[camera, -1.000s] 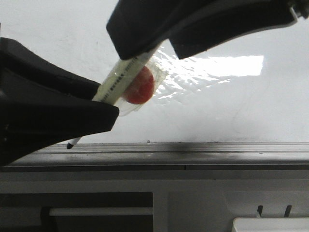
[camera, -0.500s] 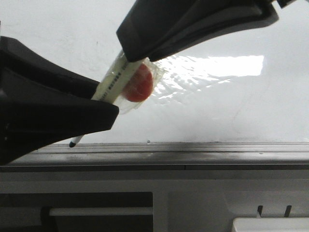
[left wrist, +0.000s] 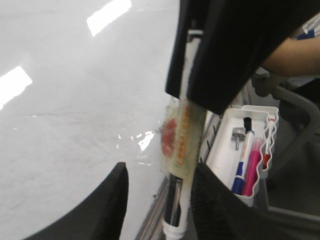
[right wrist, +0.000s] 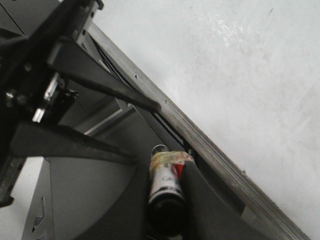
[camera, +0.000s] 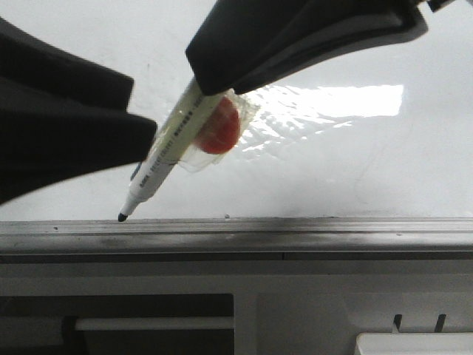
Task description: Write number 9 on whiteboard
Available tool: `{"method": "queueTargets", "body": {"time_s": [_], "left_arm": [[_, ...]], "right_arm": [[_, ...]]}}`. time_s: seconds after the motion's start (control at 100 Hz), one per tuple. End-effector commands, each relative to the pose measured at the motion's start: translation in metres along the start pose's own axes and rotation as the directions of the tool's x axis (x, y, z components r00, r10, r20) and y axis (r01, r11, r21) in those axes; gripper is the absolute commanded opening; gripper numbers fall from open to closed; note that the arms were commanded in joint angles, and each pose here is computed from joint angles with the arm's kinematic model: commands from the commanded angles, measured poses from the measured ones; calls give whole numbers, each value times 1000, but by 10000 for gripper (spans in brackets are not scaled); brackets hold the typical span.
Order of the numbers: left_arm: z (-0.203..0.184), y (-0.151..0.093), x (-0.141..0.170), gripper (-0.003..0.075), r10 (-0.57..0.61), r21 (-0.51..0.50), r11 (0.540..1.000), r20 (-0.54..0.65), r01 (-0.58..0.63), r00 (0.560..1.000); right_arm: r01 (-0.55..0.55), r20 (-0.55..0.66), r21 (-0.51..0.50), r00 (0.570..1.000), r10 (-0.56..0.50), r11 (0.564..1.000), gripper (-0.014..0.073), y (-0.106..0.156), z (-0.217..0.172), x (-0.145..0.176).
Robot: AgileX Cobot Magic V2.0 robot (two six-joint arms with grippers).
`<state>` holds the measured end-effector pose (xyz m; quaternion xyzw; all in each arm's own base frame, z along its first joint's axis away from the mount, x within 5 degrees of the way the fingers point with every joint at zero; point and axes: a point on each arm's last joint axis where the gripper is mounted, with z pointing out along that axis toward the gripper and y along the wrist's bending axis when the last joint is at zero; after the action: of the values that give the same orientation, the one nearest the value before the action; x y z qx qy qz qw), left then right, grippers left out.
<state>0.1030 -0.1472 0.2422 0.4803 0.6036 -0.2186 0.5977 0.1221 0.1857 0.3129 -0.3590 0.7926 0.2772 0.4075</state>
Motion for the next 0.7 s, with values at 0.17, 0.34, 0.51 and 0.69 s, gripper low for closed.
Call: {"method": "queueTargets", "body": {"time_s": [0.17, 0.34, 0.51, 0.69], "left_arm": [[-44, 18, -35, 284, -156, -137, 973, 205, 186, 966], [-62, 25, -42, 284, -148, -197, 958, 280, 208, 948], [-66, 33, -40, 283, -178, -256, 933, 289, 255, 941], [-67, 36, -38, 283, -177, -284, 923, 286, 260, 942]], "right_arm": [[14, 125, 8, 992, -15, 1000, -71, -1, -8, -20], [-23, 187, 19, 982, 19, 1000, -69, -4, -16, -37], [-97, 262, 85, 962, 71, 992, -69, -22, -36, -69], [-206, 326, 175, 935, 141, 963, -69, -51, -49, -85]]}}
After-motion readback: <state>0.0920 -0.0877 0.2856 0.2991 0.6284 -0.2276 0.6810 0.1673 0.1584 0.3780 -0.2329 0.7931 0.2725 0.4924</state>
